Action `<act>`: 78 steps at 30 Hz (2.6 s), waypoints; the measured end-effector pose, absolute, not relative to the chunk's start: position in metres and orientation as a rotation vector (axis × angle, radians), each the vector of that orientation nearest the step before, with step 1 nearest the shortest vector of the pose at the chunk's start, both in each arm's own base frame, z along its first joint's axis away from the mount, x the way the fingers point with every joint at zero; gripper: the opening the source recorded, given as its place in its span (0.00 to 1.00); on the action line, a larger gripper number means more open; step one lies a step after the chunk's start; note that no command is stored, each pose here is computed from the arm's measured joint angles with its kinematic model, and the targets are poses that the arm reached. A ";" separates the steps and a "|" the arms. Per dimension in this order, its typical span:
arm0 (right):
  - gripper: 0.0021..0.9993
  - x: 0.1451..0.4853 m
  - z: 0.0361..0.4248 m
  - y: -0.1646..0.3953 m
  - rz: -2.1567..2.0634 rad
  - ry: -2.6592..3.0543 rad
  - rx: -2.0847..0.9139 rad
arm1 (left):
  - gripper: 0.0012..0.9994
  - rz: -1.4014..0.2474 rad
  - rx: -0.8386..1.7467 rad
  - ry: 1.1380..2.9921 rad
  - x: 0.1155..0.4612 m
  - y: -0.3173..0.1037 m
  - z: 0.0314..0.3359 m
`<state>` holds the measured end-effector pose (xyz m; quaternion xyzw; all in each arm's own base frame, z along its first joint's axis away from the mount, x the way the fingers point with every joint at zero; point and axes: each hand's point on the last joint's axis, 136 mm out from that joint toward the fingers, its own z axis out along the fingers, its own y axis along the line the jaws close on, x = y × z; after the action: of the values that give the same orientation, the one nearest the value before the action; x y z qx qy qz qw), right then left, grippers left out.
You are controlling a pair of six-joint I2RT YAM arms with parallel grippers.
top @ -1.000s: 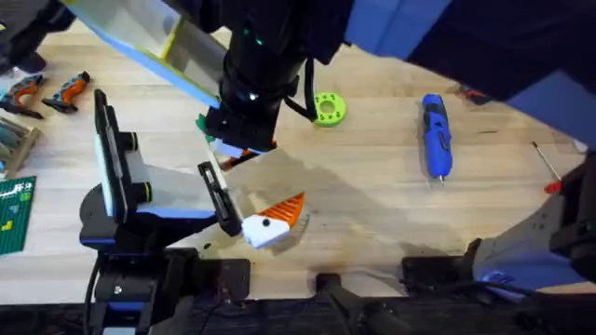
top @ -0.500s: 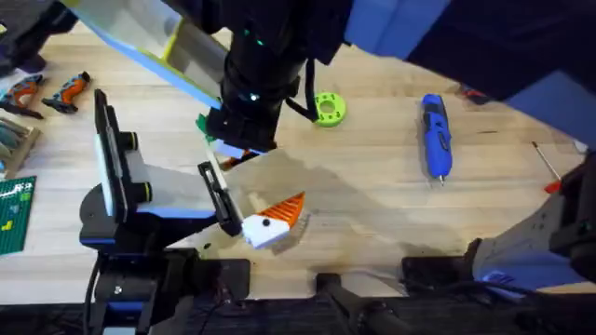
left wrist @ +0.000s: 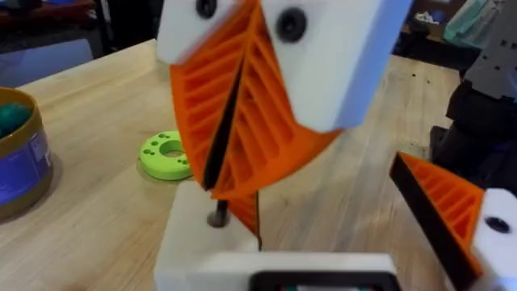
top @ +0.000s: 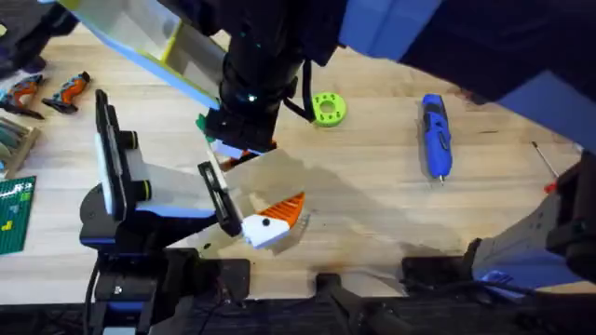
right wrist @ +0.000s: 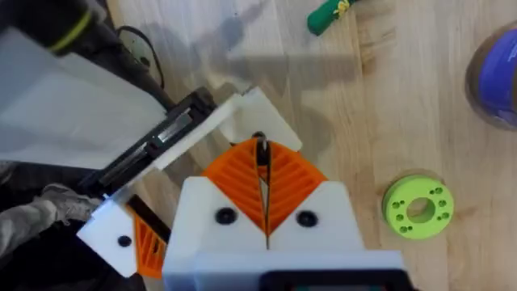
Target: Pick up the gripper from the table and insert it into the empty holder that is missing its gripper. Then pick up a screw, insert it into the mounting hole, and use the screwdriver to tighten it. Finally, clean up the table by picking up the vegetable and placing it into the bucket.
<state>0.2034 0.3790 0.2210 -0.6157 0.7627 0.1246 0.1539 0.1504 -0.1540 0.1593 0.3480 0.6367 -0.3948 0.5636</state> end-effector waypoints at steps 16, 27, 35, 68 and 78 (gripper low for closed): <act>0.00 0.205 0.212 0.383 0.371 2.183 -1.763 | 0.99 -0.949 0.809 1.509 0.150 -0.154 0.159; 0.00 0.205 0.210 0.381 0.372 2.201 -1.758 | 0.99 -0.957 0.811 1.509 0.149 -0.155 0.159; 0.00 0.204 0.211 0.380 0.369 2.204 -1.760 | 0.99 -0.956 0.813 1.507 0.149 -0.155 0.159; 0.00 0.200 0.224 0.381 0.361 2.183 -1.760 | 0.99 -0.931 0.840 1.486 0.148 -0.155 0.159; 0.00 0.200 0.224 0.382 0.361 2.182 -1.760 | 0.99 -0.931 0.840 1.486 0.148 -0.155 0.159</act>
<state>0.2005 0.3816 0.2239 -0.6150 0.7624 0.1262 0.1567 0.1481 -0.1551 0.1593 0.3570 0.6314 -0.3955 0.5634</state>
